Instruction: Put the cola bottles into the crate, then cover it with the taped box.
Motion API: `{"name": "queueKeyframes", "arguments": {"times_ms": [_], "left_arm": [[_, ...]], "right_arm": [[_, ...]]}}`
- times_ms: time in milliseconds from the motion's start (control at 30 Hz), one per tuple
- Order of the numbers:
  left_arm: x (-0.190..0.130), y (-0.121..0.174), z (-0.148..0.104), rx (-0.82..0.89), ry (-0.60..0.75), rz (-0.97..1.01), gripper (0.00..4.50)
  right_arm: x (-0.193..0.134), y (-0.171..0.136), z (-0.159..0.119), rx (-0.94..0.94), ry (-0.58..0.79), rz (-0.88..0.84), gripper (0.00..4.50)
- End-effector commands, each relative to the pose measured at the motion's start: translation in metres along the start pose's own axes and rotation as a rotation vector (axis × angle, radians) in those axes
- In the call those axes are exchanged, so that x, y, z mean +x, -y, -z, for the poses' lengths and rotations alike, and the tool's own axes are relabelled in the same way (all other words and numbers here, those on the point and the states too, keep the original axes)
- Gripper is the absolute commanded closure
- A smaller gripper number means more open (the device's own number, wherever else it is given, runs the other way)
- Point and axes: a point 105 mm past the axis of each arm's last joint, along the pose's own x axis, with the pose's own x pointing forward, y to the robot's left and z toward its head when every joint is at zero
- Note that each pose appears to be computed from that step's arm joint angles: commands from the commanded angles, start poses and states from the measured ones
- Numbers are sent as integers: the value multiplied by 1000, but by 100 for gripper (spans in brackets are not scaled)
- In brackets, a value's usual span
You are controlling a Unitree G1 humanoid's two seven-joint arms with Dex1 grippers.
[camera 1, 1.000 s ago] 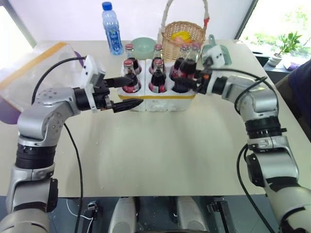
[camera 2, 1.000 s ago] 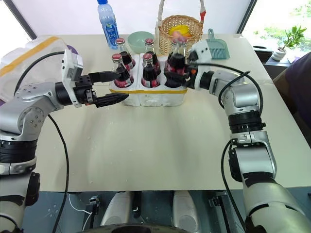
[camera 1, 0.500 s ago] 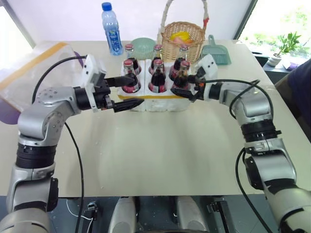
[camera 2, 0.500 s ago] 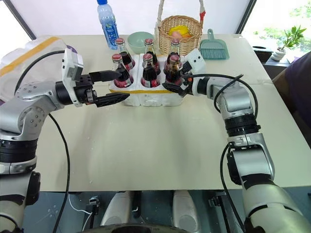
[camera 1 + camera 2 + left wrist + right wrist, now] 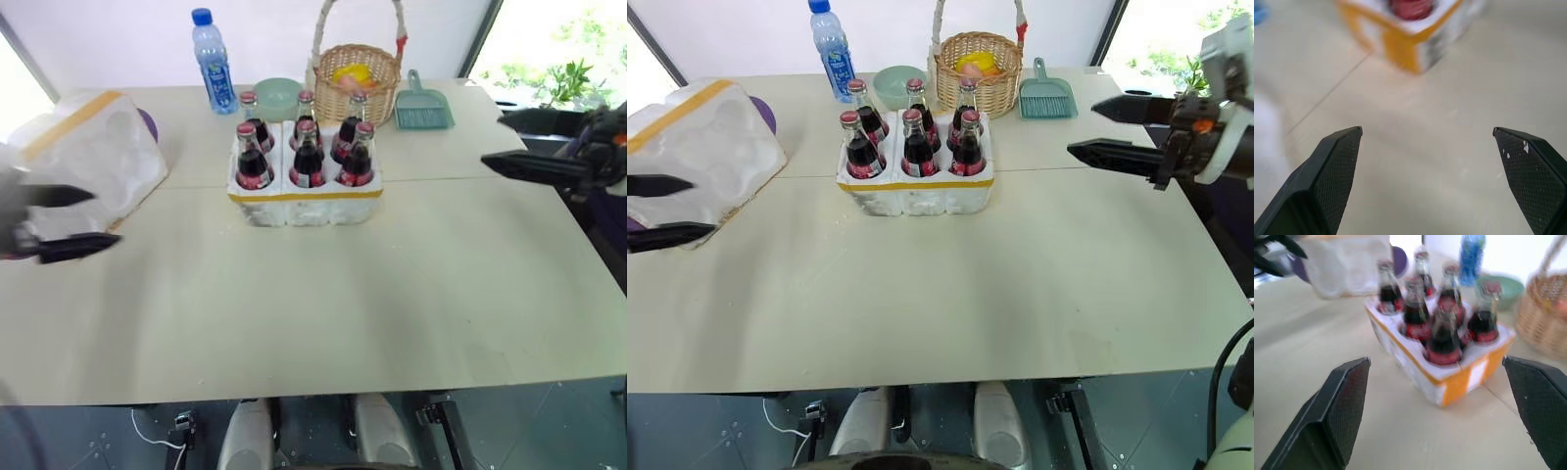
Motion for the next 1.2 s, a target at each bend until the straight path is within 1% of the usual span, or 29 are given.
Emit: {"name": "queueKeyframes", "arguments": {"times_ms": [33, 100, 167, 267, 367, 667, 767, 900, 1033, 1200], "left_arm": [[-38, -15, 24, -3, -133, -75, 0], [-54, -21, 46, -9, -259, -87, 0], [-70, -33, 58, -16, -343, -123, 0], [-86, -55, 56, -10, -364, -228, 0], [-90, -71, 61, -2, -394, -296, 0], [-63, -96, 72, -57, -423, -333, 0], [-42, -100, 83, -85, -453, -339, 0], [-24, -105, 88, -88, -462, -361, 0], [-4, -110, 87, -79, -450, -382, 0], [15, -121, 80, -68, -408, -471, 0]], "right_arm": [[2, -17, -19, -71, 52, -56, 7], [6, -19, -18, -77, 55, -70, 7], [10, -16, -16, -58, 63, -67, 7], [15, -7, -12, -37, 67, -39, 7], [18, -6, -13, -26, 83, -38, 7], [18, -9, -6, -10, 73, -19, 7], [12, -8, -3, 4, 66, 16, 7], [8, -8, 0, 15, 60, 46, 7], [4, -9, 1, 24, 58, 64, 7], [1, -10, 3, 36, 53, 85, 7]]}}
